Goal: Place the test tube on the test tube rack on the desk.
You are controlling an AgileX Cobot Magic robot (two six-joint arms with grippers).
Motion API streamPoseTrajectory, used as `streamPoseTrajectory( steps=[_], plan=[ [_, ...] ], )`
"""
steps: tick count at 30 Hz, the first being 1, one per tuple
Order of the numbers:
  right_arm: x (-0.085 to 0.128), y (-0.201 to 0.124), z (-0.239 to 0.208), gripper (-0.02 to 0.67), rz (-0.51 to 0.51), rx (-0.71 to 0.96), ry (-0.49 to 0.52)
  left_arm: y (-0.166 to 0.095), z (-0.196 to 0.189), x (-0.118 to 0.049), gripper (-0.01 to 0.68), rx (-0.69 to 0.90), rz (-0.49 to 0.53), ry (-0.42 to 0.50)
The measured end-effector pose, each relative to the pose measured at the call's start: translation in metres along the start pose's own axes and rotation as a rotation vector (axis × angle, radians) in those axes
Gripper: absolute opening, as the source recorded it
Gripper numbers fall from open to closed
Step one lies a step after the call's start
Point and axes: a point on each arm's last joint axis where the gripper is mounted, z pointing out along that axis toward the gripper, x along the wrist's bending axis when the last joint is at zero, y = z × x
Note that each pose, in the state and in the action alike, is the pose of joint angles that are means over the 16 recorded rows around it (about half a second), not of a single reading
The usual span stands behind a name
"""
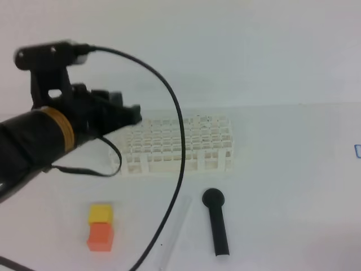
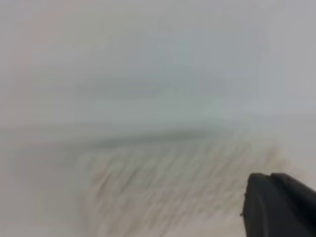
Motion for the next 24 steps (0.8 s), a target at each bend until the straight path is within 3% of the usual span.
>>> streamPoseTrajectory(
  steps=[5, 10, 16, 24],
  plan=[
    [0.000, 0.000, 0.000, -0.001, 0.000, 0.000, 0.000, -0.018, -0.007, 0.000, -0.001, 0.259, 0.099, 0.164],
    [0.000, 0.000, 0.000, -0.001, 0.000, 0.000, 0.000, -0.028, -0.018, -0.009, -0.001, 0.520, 0.111, 0.144],
    [0.000, 0.000, 0.000, -0.001, 0.000, 0.000, 0.000, -0.024, -0.026, -0.021, -0.001, 0.654, -0.002, 0.071],
    [0.000, 0.000, 0.000, -0.001, 0.000, 0.000, 0.000, -0.020, -0.024, -0.026, 0.014, 0.690, -0.178, 0.090]
  ],
)
